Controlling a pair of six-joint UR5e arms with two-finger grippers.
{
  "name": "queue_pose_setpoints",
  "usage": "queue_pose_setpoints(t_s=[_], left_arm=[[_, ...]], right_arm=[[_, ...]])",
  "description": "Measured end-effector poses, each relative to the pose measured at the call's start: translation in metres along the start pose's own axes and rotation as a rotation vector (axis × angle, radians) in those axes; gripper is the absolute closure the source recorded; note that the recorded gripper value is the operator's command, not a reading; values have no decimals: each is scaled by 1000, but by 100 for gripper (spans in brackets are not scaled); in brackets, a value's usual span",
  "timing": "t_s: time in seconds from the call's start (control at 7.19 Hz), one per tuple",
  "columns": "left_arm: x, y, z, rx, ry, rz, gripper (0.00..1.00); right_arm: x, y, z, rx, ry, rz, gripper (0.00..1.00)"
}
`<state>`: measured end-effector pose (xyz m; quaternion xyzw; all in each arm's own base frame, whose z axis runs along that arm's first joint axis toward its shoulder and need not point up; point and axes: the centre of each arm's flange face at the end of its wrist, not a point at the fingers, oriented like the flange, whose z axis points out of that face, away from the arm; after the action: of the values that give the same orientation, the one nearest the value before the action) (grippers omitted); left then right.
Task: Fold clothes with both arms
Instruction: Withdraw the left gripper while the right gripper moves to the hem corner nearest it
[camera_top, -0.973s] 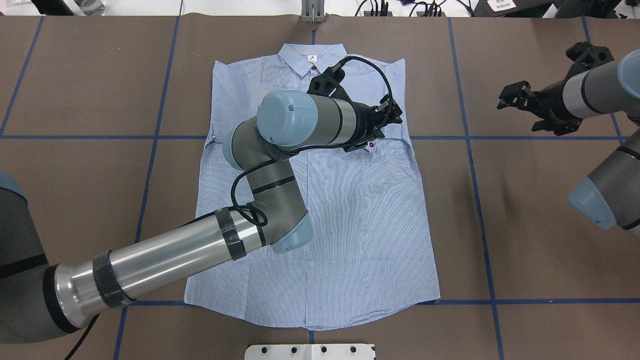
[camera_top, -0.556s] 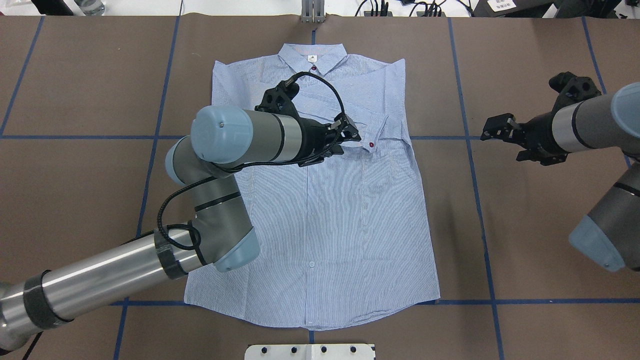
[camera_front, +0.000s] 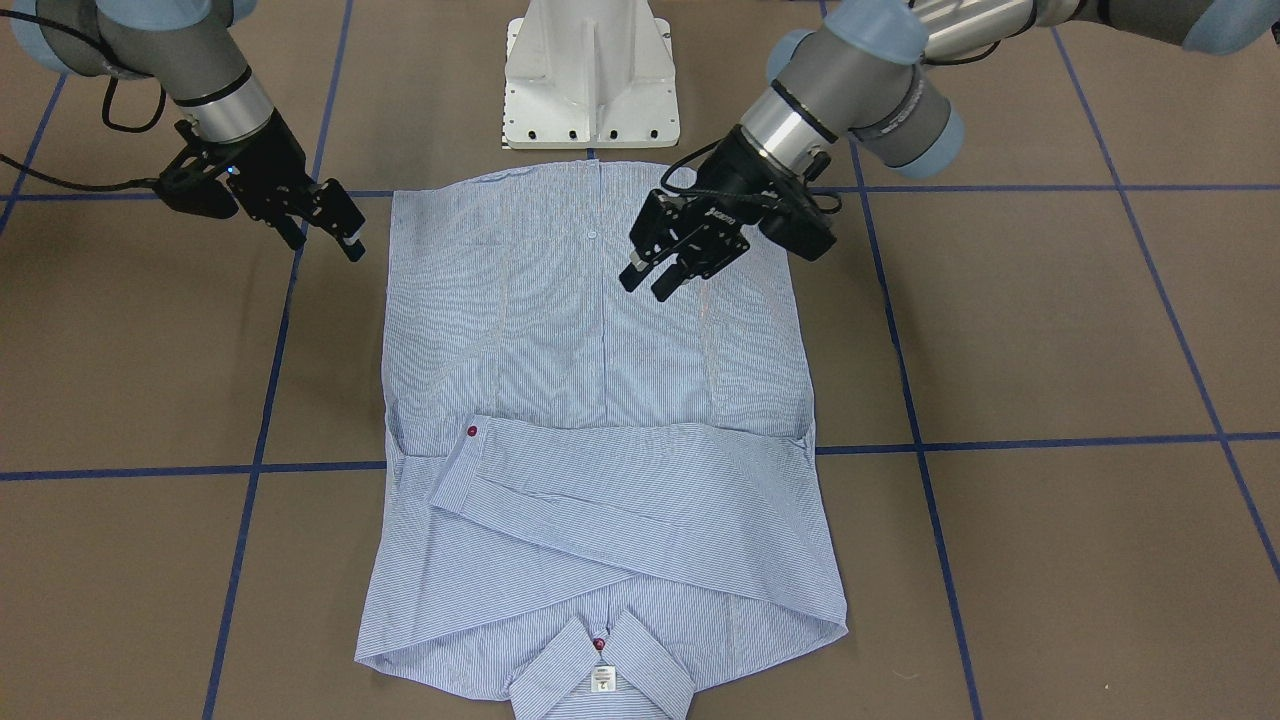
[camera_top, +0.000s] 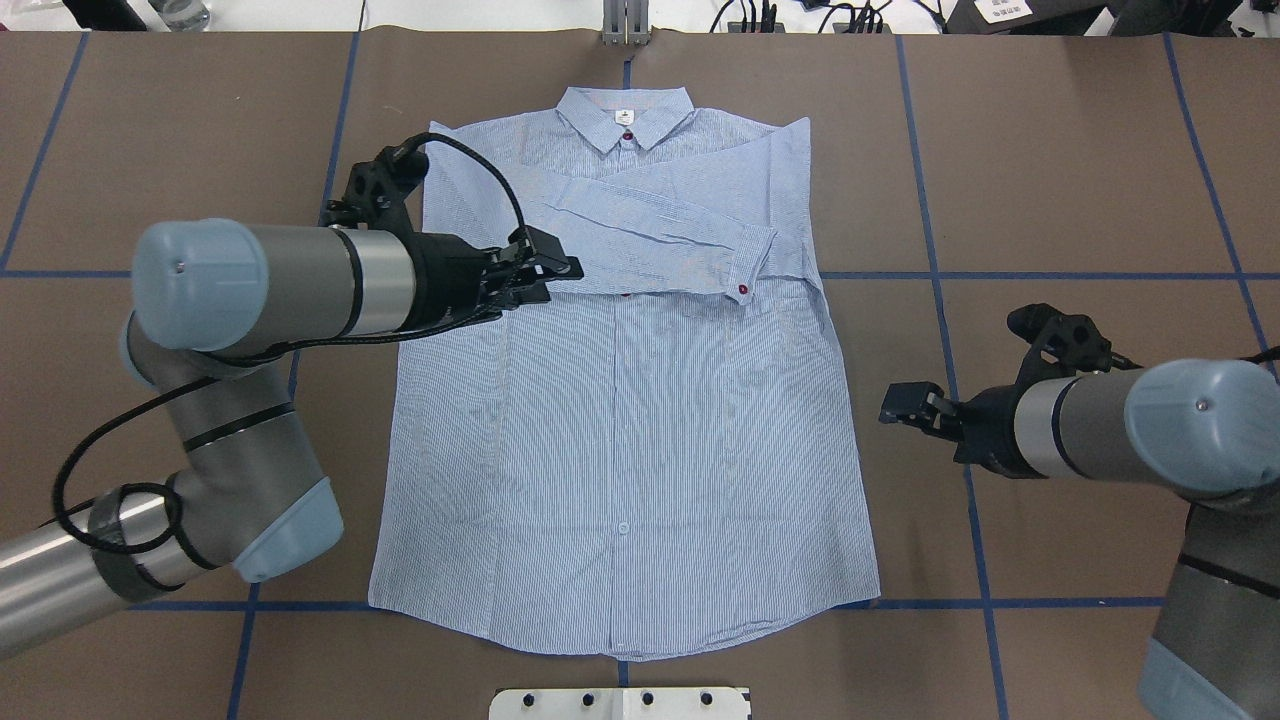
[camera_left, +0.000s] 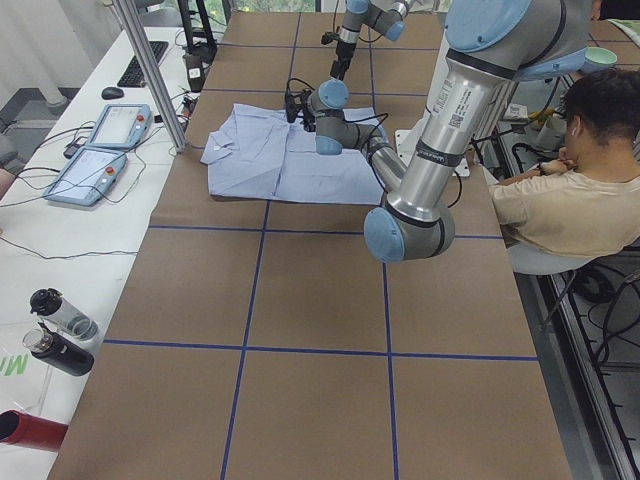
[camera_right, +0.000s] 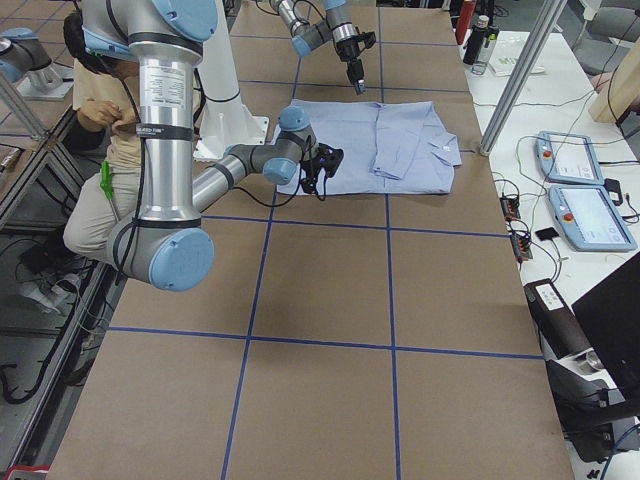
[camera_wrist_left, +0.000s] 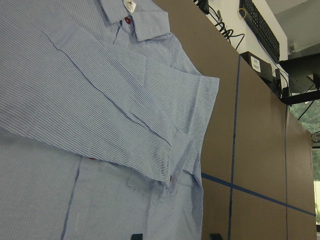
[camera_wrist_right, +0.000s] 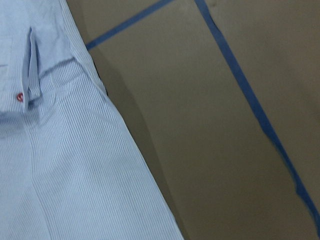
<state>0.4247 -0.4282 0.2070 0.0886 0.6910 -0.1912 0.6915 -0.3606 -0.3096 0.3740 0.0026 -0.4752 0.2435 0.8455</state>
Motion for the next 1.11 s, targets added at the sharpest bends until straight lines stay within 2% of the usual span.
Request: queue_pose_setpoints(t_s=[0.28,0.42,0.7,1.11], left_arm=[[-19,-6,-32,-5,-13,0,46],[-21,-6,-40,-21,-15,-1,46],[-19,-5,-48,-33,-5,1,45],[-23,-7,-49,-26,-11,-1,45]], right_arm=[[15,67,14,33,7,113,6],[23,91,21,49,9,170,7],[32,115,30,48,21,232,12],[39,127,43,42,43,235,15]])
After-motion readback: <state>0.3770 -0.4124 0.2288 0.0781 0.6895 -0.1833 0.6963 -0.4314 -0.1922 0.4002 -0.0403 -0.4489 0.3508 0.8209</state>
